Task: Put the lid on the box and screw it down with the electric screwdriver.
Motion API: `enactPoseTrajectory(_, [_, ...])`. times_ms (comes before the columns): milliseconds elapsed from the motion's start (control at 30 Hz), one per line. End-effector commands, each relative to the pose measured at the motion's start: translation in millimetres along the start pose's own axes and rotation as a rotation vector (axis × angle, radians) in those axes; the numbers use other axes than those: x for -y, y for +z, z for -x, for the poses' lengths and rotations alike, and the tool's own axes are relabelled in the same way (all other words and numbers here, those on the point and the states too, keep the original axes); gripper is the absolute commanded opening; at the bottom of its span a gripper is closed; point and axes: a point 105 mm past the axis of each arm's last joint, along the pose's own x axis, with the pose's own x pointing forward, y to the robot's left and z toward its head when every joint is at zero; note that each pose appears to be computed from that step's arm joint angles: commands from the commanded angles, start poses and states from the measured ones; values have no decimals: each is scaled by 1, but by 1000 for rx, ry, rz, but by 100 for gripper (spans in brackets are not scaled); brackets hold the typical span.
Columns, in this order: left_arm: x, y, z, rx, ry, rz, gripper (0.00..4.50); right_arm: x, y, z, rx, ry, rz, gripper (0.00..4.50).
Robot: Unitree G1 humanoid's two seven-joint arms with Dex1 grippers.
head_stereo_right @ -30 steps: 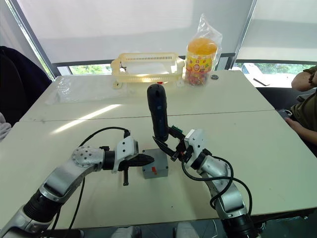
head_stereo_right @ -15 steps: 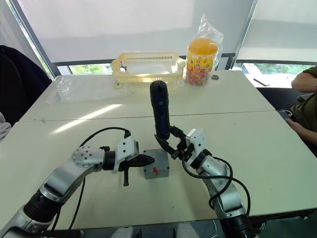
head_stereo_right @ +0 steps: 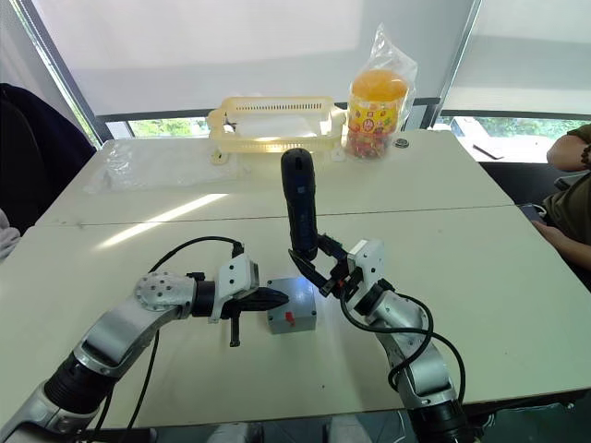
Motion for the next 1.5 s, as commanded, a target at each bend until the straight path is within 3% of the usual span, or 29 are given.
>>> enactPoseTrajectory(33, [5,-32,0,-113,-6,83,3,11,32,-1,69,-50,21,177])
enactPoseTrajectory(267, [6,-34,-2,-112,-14,90,3,7,96,-7,186,-29,53,177])
enactPoseTrajectory(400, [4,-31,3,-99,-12,93,3,18,139,-11,292,-69,-13,177])
enactPoseTrajectory(567, [-4,-6,10,8,-1,117,3,45,143,-10,234,-151,-214,177])
enactPoseTrajectory(667, [-12,15,23,80,12,136,3,56,129,-5,93,-156,-322,177])
enactPoseTrajectory(800, [-19,45,49,138,0,130,3,71,113,18,-223,-113,-402,177])
enactPoseTrajectory(967, [-9,58,75,62,-41,59,3,89,81,80,-691,-165,-552,177])
enactPoseTrajectory(1067, [2,50,84,-18,-50,29,3,100,67,108,-866,-256,-609,177])
enactPoseTrajectory(1300, [13,27,83,-49,18,95,3,115,31,133,-1049,-372,-719,177])
enactPoseTrajectory(1500, [13,8,78,-50,102,148,3,122,11,127,-1121,-393,-673,177])
